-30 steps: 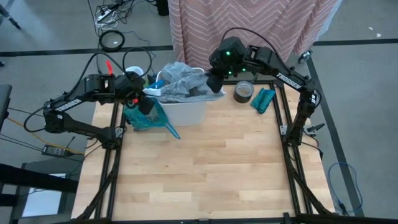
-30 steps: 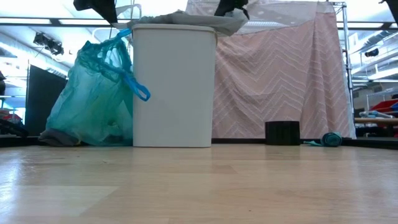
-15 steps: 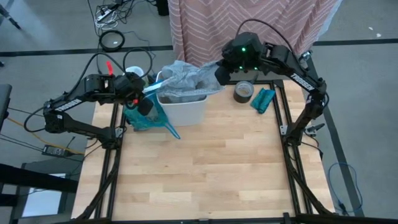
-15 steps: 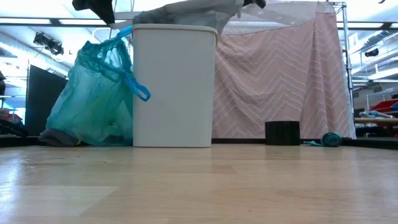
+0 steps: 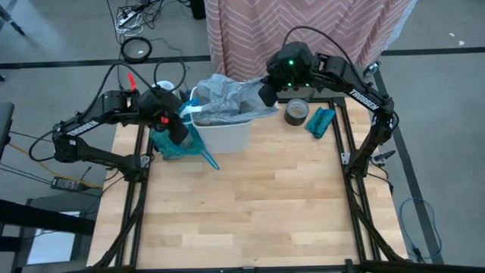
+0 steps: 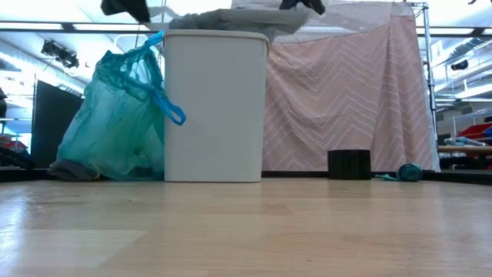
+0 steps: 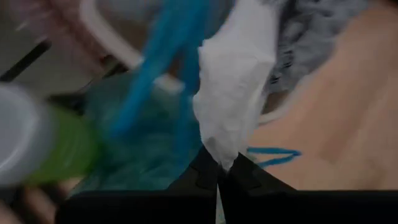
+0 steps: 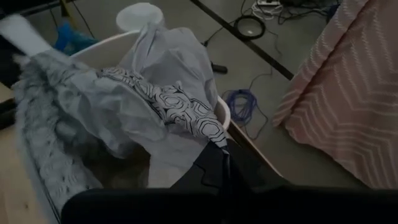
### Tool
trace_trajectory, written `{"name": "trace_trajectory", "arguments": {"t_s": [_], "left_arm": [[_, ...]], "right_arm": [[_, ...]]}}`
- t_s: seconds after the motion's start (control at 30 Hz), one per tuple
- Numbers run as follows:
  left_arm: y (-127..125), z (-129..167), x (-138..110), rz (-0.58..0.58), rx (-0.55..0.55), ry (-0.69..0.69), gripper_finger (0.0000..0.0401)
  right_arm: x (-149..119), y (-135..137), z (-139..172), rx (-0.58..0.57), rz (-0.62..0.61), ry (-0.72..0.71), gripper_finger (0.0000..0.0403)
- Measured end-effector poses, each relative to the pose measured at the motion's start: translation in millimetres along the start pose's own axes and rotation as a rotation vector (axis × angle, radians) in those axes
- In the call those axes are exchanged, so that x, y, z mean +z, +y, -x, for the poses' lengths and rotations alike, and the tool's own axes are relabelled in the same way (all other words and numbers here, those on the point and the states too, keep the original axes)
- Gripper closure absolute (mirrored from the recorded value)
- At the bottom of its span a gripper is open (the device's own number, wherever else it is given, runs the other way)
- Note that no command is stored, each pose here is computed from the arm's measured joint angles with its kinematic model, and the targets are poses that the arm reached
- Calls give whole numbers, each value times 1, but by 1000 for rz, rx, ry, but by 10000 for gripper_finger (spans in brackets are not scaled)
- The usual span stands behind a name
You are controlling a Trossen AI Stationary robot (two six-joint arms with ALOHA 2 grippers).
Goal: Place trash/remove bag and relplace
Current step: Insert the gray trash bag into the trash bin
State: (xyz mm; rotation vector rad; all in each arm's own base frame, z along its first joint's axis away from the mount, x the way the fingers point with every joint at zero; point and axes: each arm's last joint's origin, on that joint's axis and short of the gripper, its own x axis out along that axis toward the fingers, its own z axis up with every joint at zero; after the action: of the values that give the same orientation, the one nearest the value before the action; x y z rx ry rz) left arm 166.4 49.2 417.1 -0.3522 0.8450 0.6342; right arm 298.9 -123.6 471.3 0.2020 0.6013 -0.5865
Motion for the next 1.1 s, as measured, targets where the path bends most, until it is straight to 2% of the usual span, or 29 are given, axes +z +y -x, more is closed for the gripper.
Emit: {"name": "trace_trajectory", "arguments": {"t_s": [0.2,0.33,0.4,0.57,0.7,0.8,1.0,1.1], "left_arm": [[-10,2,12,-88,-227,-85,354],[-16,4,18,-138,-364,-134,302],[-17,4,18,-166,-392,-132,271],[-17,4,16,-145,-404,-104,195],[-15,15,18,-90,-440,-90,155],[-13,27,22,-75,-415,-144,143],[-1,51,34,-68,-222,-325,143],[3,58,41,-28,-195,-393,143]], "right_arm": [[0,0,0,3,17,1,403],[0,1,0,40,37,5,403],[0,1,0,47,43,7,403],[0,2,0,53,65,7,403],[0,2,0,62,80,8,403],[0,2,0,73,82,9,403],[0,3,0,94,99,10,403],[0,3,0,100,101,10,403]]}}
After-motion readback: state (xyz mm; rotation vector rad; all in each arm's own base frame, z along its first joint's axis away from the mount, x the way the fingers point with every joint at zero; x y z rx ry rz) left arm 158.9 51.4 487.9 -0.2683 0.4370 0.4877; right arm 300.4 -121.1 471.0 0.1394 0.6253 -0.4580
